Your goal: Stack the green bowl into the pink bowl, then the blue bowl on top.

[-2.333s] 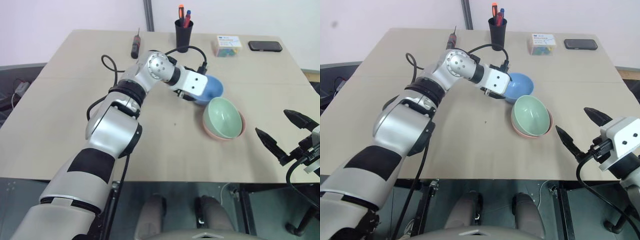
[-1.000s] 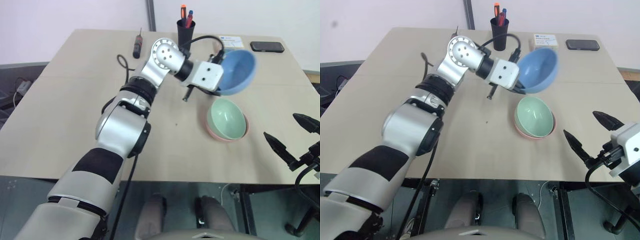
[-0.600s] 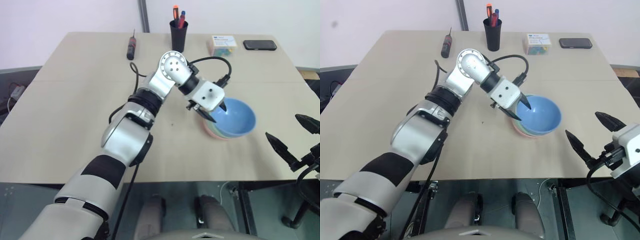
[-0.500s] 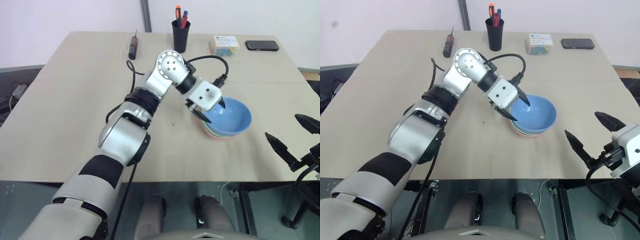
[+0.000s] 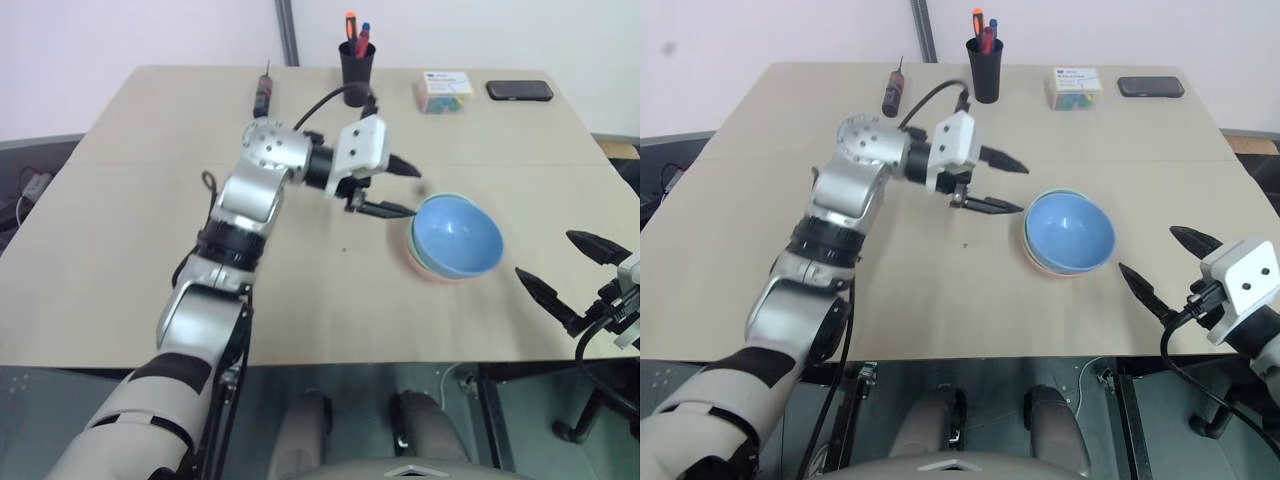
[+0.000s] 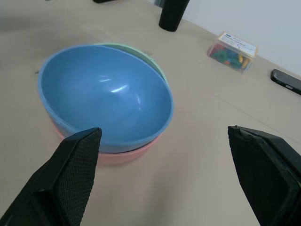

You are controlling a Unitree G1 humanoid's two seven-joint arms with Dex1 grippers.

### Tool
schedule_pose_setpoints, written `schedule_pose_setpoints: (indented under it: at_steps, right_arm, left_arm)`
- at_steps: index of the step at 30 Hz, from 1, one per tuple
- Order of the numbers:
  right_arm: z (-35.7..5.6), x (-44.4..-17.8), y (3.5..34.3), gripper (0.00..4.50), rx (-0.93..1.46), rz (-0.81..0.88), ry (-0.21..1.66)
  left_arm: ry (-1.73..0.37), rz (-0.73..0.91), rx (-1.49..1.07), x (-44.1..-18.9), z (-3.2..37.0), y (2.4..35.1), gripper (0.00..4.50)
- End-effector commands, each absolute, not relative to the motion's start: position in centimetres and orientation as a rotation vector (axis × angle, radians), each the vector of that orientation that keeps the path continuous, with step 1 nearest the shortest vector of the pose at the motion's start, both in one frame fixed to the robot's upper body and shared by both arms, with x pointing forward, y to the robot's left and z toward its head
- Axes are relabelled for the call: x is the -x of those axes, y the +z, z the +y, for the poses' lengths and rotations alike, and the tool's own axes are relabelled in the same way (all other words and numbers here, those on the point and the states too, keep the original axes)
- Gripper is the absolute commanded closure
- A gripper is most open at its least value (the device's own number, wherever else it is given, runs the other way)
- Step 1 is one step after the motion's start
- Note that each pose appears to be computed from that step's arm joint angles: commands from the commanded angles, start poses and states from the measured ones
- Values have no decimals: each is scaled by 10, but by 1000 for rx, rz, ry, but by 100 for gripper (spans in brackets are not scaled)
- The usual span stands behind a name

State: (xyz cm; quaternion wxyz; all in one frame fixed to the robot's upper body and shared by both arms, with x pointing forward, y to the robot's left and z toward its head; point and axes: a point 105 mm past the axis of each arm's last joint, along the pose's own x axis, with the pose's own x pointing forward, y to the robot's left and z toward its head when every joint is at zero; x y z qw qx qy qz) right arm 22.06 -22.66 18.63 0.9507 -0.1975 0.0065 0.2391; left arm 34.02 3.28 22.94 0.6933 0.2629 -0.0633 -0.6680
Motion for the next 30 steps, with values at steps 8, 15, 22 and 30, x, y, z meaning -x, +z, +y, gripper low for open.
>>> schedule_pose_setpoints:
  at_steps: [8, 15, 22, 30]
  right_arm:
    - [-263, -213, 188, 0, 385, 94, 513]
    - [-296, -198, 186, 0, 442, 176, 473]
    - [-302, -201, 191, 0, 461, 175, 491]
    - [-301, -209, 194, 0, 468, 158, 513]
  left_arm:
    - [-1122, -135, -211, -323, 121, 209, 150]
    - [-1015, 3, -229, -288, 177, 194, 8]
    - [-1057, 87, -245, -265, 194, 193, 8]
    - [-1053, 135, -303, -256, 203, 184, 8]
